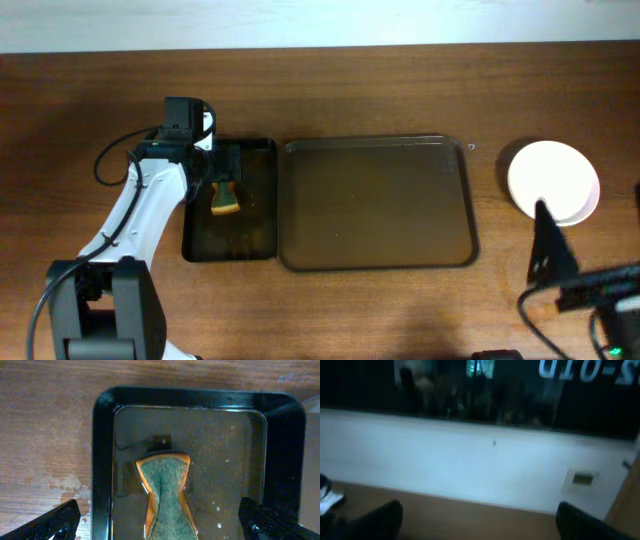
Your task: Clean dirty plates on tray and stack at the side
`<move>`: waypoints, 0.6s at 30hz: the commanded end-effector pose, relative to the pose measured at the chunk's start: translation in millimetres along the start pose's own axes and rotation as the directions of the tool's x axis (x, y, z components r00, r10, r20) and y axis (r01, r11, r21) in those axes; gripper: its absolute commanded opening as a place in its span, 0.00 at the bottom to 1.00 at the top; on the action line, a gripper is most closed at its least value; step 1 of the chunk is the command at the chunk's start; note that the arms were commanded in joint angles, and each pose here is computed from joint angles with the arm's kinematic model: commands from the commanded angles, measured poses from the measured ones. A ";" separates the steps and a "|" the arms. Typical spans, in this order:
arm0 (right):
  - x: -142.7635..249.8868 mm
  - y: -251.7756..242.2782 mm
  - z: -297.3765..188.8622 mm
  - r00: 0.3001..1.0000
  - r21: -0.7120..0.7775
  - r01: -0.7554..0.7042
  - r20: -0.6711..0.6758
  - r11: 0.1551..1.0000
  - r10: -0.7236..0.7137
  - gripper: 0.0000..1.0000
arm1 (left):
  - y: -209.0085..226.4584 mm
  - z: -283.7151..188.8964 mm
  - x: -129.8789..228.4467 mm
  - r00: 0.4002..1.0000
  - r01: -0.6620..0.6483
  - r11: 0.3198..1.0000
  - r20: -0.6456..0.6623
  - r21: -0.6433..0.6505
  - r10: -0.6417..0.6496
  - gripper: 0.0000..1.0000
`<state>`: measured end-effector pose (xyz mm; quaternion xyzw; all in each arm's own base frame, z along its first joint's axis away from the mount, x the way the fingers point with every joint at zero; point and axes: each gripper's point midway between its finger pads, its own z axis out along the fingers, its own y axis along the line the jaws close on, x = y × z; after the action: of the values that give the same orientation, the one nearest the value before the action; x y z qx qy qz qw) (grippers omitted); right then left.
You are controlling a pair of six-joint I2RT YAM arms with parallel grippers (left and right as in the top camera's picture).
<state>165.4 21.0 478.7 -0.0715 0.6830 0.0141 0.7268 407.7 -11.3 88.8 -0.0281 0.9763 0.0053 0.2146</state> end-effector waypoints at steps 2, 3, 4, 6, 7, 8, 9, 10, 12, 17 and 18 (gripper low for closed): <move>90.9 4.4 10.2 0.989 0.027 0.026 0.146 0.999 -0.029 0.98 | 1.0 -5.5 -6.3 1.000 -0.004 1.000 0.023 -0.005 0.004 1.00; 107.3 5.1 15.6 0.985 0.031 0.027 0.172 0.999 -0.032 0.98 | 1.0 -5.5 -6.4 1.000 -0.004 1.000 0.023 -0.005 0.004 1.00; 124.6 5.8 21.8 0.982 0.033 0.027 0.184 0.999 -0.033 0.98 | 1.2 -5.5 -6.3 1.000 -0.004 1.000 0.023 -0.006 0.004 1.00; 158.2 5.6 33.8 0.973 0.049 0.026 0.227 0.998 -0.037 0.98 | 1.0 -5.5 -6.4 1.000 -0.004 1.000 0.023 -0.005 0.004 1.00; 171.1 5.0 37.3 0.971 0.058 0.025 0.236 0.998 -0.038 0.98 | 1.1 -5.5 -6.4 1.000 -0.004 1.000 0.023 -0.006 0.004 1.00; 186.6 4.9 41.1 0.972 0.063 0.023 0.230 0.998 -0.037 0.98 | 1.0 -5.5 -6.3 1.000 -0.004 1.000 0.023 -0.005 0.004 1.00; 201.1 5.5 45.8 0.978 0.061 0.022 0.206 0.998 -0.035 0.98 | 1.2 -5.5 -6.3 1.000 -0.004 1.000 0.023 -0.006 0.004 1.00; 218.7 6.5 50.6 0.985 0.056 0.013 0.170 0.998 -0.022 0.98 | 1.2 -5.5 -6.4 1.000 -0.004 1.000 0.023 -0.006 0.004 1.00; 251.1 8.8 57.5 0.995 0.046 -0.006 0.101 0.999 0.002 0.98 | 1.3 -5.5 -6.3 1.000 -0.004 1.000 0.023 -0.006 0.004 1.00; 326.7 10.9 60.3 0.990 0.052 -0.013 -0.137 0.999 0.020 0.98 | 1.2 -5.5 -6.4 1.000 -0.004 1.000 0.023 -0.006 0.004 1.00; 327.2 7.4 60.0 0.990 0.072 -0.010 -0.139 0.997 0.020 0.98 | 1.2 -5.5 -6.4 1.000 -0.004 1.000 0.023 -0.006 0.004 1.00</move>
<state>245.8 15.8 158.0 -0.0555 0.7311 -0.0001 0.6800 408.6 -11.5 89.4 -0.0280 0.9758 0.0053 0.2168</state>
